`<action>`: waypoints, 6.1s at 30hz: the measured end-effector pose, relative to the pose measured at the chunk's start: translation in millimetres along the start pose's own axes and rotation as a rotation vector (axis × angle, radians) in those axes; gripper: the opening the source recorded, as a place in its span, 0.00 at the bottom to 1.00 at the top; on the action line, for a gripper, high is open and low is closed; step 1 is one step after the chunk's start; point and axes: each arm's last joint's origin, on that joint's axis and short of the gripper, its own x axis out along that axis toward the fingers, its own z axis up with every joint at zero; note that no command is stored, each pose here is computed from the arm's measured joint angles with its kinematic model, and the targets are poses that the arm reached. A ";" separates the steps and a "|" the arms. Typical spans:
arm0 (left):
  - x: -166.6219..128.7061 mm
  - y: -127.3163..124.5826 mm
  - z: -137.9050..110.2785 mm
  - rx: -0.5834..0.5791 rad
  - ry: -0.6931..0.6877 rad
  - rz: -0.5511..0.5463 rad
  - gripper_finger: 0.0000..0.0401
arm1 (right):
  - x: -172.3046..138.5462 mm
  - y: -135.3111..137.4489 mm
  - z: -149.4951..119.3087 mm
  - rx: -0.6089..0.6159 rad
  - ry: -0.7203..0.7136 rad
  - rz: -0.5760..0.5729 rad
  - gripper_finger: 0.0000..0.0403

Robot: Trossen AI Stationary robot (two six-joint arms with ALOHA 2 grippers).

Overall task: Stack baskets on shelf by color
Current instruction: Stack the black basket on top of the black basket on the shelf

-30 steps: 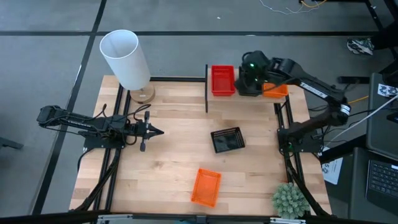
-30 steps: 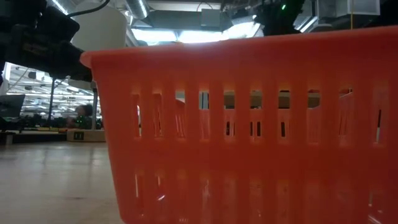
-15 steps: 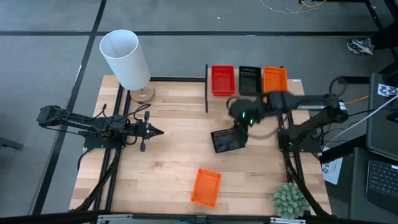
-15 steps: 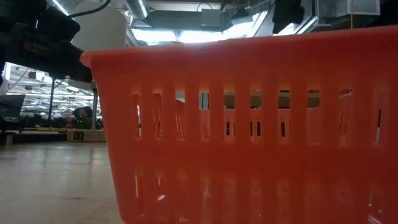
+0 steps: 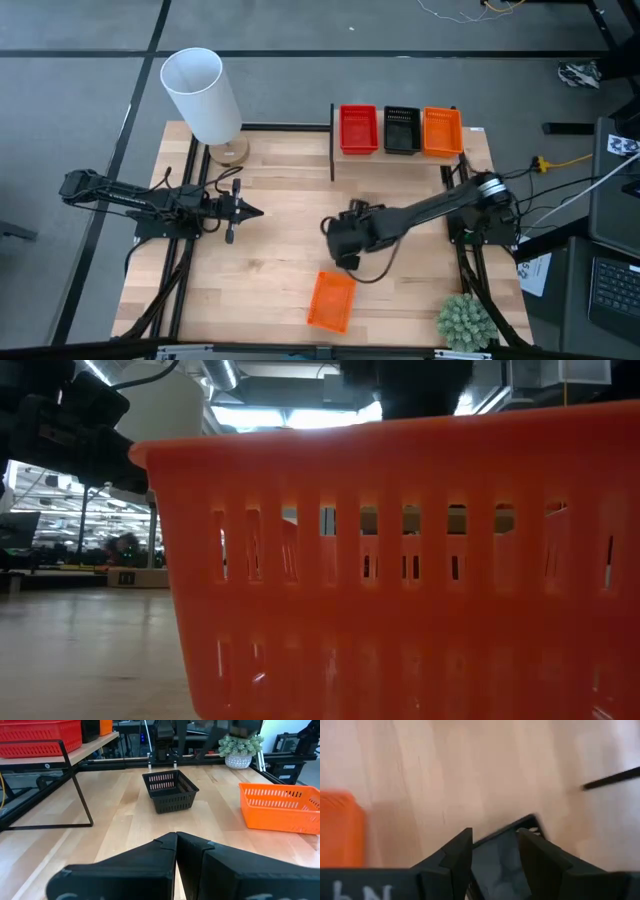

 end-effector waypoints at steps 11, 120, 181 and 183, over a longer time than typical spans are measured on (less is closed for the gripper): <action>0.0 0.0 0.0 0.000 0.000 0.000 0.00 | 24.5 -6.2 -36.2 -0.005 0.454 -0.135 0.39; 0.1 -0.1 -2.3 0.030 0.024 0.000 0.00 | -104.5 -138.4 4.4 -0.248 0.161 -0.512 0.00; 0.0 1.4 -4.0 0.064 0.043 0.048 0.00 | -126.6 -259.8 -58.5 -0.143 -0.001 -0.192 0.29; 0.0 1.4 -4.0 0.064 0.043 0.048 0.00 | -139.3 -257.7 -53.1 -0.104 -0.062 -0.165 0.29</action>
